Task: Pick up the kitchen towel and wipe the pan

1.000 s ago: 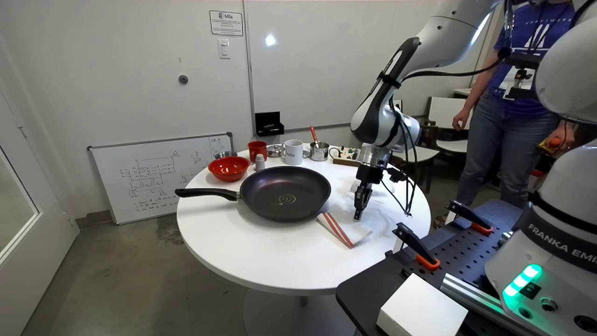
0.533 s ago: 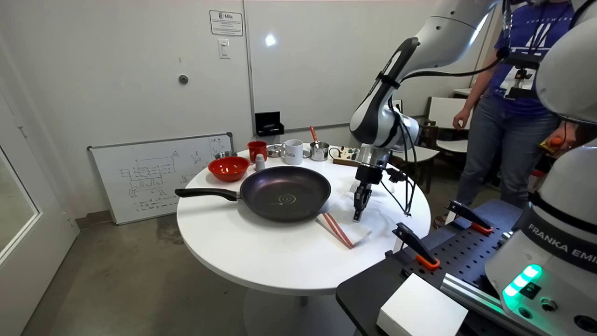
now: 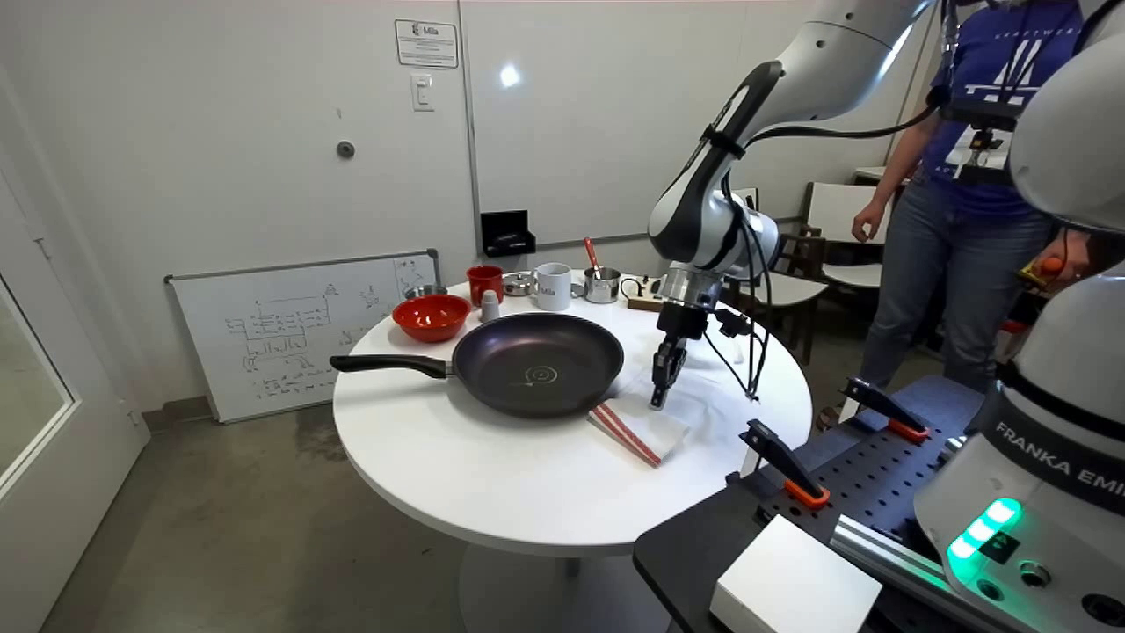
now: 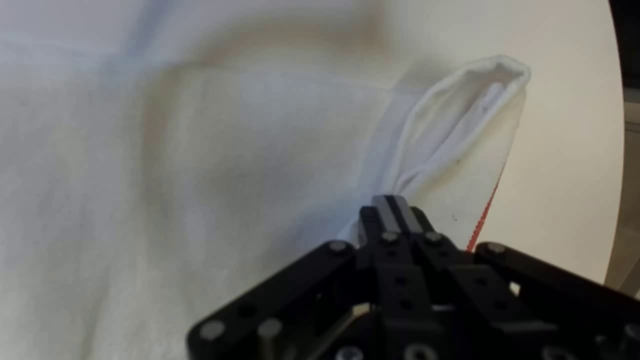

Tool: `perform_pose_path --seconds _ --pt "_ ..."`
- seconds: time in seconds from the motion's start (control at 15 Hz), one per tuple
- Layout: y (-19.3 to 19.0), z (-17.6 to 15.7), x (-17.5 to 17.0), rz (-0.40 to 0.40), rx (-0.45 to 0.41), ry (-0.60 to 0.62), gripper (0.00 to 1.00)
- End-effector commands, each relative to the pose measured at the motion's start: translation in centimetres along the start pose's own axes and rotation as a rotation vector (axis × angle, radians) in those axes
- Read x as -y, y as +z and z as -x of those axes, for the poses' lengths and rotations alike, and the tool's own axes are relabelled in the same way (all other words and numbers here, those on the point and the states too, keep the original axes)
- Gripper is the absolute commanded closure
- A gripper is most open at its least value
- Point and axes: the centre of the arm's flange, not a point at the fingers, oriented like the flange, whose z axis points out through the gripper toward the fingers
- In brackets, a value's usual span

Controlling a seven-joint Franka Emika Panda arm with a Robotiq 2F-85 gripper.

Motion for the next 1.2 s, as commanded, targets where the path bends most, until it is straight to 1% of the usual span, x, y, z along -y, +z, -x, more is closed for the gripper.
perform_pose_path --seconds 0.0,0.2,0.33,0.73,1.13 --pt "-1.4 -0.9 0.6 -0.018 -0.011 -0.012 1.00" --pt "-1.8 -1.6 1.2 -0.042 -0.013 -0.032 1.00" --pt "-1.8 -2.0 1.8 -0.086 0.002 -0.050 1.00" --pt "-1.6 -2.7 4.4 -0.281 0.075 -0.146 1.00" --pt "0.6 -2.7 6.5 -0.517 0.140 -0.261 1.00"
